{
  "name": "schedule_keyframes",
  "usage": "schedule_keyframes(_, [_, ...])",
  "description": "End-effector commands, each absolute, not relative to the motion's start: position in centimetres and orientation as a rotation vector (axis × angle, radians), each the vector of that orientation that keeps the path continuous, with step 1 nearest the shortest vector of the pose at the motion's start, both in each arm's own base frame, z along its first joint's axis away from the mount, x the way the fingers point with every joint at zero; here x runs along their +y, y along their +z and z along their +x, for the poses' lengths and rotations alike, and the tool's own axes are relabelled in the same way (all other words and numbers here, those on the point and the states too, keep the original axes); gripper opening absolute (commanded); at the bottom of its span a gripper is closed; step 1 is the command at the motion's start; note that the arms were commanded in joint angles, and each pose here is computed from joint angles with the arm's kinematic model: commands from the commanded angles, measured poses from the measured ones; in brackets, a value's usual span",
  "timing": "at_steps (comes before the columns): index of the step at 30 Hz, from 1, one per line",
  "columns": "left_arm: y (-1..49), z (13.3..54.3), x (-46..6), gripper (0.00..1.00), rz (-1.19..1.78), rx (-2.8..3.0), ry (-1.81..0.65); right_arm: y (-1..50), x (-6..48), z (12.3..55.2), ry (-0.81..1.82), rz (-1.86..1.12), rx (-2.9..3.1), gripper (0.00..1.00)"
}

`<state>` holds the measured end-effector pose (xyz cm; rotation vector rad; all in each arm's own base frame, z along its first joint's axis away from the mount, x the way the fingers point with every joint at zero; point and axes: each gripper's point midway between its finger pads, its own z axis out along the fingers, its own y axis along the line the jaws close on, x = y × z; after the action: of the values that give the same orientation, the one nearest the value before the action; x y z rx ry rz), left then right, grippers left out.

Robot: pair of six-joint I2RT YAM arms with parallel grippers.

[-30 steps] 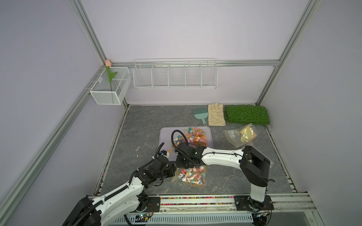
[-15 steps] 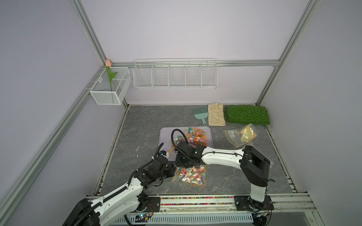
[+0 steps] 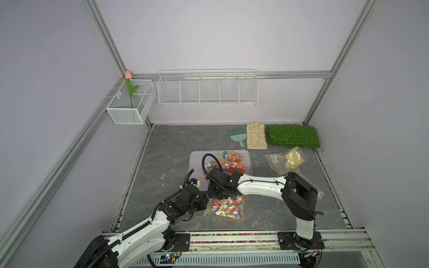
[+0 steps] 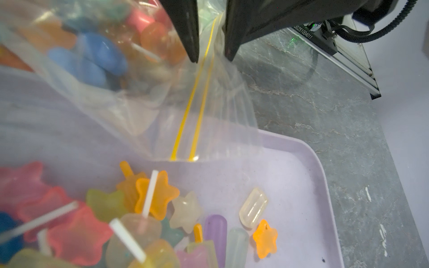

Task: Pour candies out of the ziploc bag
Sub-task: Open the ziploc bag at the center of the board.

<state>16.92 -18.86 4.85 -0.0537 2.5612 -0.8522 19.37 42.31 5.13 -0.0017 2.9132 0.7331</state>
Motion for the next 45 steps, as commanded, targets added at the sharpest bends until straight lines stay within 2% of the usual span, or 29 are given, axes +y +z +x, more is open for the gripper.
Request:
schedule_keyframes(1, [5.7,17.3,-19.0,0.0,-0.074,2.541,-0.867,4.2,42.3,19.3,0.703,0.03,2.94,0.24])
schedule_keyframes(16, [5.8,17.3,-18.8,0.0,-0.088,2.54,-0.864,3.4,42.4,18.9,0.694,0.034,2.955,0.07])
schedule_keyframes(29, [5.9,17.4,-17.8,0.0,-0.141,2.523,-0.82,3.1,40.4,18.1,0.599,0.057,2.989,0.07])
schedule_keyframes(45, [5.6,17.3,-17.5,0.0,-0.156,2.535,-0.805,5.0,39.9,18.2,0.658,0.035,2.925,0.07])
